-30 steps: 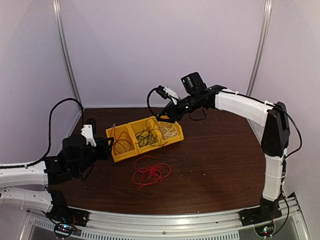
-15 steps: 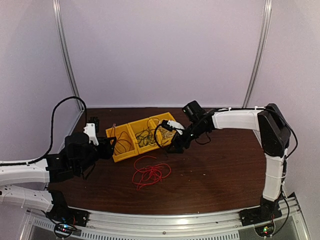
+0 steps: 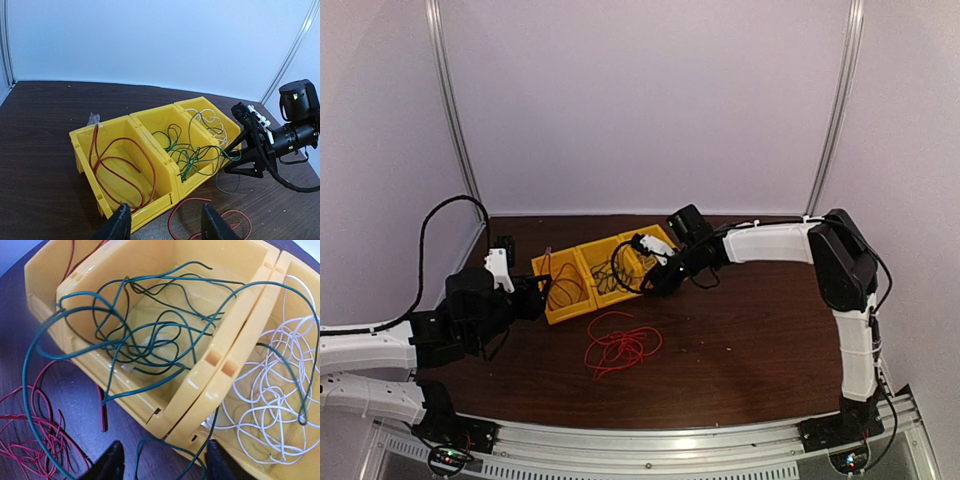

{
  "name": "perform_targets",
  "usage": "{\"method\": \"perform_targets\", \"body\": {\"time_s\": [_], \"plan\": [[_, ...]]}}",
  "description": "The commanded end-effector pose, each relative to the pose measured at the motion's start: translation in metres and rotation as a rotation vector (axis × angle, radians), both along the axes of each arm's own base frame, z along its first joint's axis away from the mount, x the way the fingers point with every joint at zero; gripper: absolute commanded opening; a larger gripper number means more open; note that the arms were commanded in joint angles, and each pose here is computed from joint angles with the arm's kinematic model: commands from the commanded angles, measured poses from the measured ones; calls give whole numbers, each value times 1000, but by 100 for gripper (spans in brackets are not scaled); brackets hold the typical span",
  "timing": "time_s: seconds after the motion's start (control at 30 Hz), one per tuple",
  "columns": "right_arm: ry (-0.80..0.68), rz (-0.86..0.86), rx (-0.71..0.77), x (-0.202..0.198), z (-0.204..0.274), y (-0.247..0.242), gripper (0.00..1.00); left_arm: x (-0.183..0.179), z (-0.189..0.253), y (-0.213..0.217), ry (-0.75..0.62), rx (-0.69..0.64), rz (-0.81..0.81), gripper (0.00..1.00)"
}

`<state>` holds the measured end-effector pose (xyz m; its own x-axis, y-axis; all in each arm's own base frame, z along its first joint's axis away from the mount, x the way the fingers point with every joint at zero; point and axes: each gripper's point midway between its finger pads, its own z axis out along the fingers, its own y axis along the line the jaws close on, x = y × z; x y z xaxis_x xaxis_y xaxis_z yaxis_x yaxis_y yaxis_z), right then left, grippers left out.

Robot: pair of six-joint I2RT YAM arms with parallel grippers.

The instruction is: Untangle the cables

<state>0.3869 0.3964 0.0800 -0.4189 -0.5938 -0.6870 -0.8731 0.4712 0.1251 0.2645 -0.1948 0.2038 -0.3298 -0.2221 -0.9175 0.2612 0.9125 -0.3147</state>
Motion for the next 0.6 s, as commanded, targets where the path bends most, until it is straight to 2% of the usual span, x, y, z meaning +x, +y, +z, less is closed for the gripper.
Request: {"method": "perform_targets", "body": {"time_s": [0.0, 0.13, 0.2, 0.4, 0.57], "plan": [[-40, -72, 8, 16, 8, 1, 39, 0, 7, 1, -21, -44, 2, 49], [-61, -79, 48, 12, 34, 0, 9, -1, 4, 5, -22, -40, 13, 49], [-62, -77, 58, 9, 45, -1, 0, -1, 2, 5, -21, -38, 14, 49], [-89, -37, 115, -6, 83, 5, 0, 2, -2, 1, -16, -29, 8, 49], [-146, 32, 195, -7, 134, 30, 0, 2, -1, 0, -21, -31, 10, 49]]}}
